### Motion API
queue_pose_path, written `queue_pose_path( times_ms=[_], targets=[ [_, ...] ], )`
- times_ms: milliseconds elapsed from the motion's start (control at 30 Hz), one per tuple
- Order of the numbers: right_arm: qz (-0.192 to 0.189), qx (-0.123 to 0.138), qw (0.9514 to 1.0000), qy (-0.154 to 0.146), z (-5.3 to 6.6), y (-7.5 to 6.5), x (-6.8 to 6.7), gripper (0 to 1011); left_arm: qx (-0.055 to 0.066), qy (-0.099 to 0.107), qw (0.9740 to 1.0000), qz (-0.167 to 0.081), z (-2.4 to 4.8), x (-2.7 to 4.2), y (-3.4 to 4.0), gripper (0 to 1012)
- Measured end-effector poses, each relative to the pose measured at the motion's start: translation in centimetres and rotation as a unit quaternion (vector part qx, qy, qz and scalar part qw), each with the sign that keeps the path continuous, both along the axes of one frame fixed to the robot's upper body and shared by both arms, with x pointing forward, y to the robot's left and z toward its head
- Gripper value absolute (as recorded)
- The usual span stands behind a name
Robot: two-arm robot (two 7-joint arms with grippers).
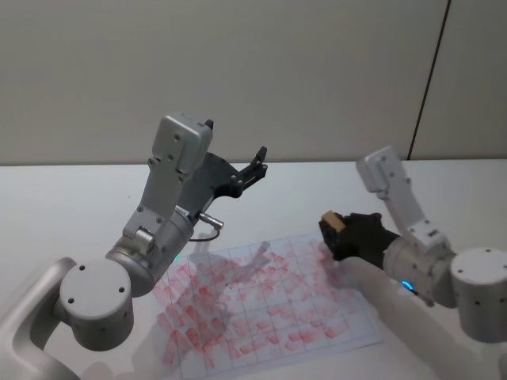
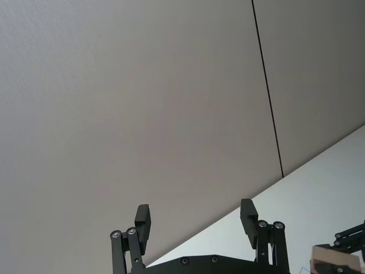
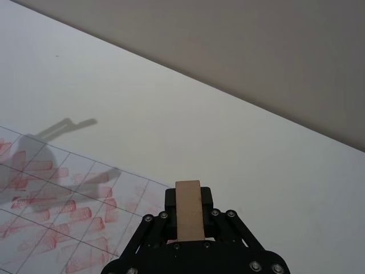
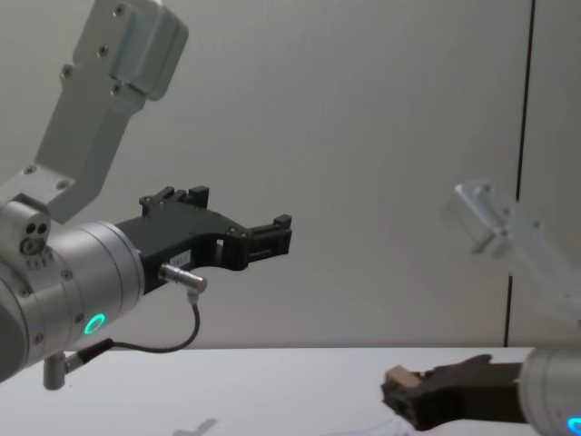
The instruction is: Use the one hand to pick up the stamp and affix it onto the A4 paper.
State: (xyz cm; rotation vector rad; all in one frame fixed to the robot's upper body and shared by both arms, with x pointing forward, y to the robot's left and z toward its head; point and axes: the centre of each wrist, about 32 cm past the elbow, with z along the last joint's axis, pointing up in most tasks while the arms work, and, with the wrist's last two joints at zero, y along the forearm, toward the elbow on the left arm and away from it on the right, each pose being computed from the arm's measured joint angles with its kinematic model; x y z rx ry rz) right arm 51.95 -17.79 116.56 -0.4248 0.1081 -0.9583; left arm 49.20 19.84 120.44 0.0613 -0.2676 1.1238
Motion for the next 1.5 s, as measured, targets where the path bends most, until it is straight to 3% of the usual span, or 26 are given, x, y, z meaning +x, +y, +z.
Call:
queue_pose_path(
  times_ms=[600, 867, 1500],
  targets=[
    [0.048, -0.011, 0.9987, 0.016, -1.1, 2.7, 2.1, 220, 0.000, 0.000, 1.0000, 0.000, 0.00, 0.00, 0.00, 1001],
    [0.064, -0.033, 0.9970, 0.028, -1.4, 3.5, 2.6, 220, 0.000, 0.000, 1.0000, 0.000, 0.00, 0.00, 0.00, 1001],
    [0.079, -0.069, 0.9940, 0.034, -1.7, 4.1, 2.9, 220, 0.000, 0.000, 1.0000, 0.000, 0.00, 0.00, 0.00, 1001]
  ],
)
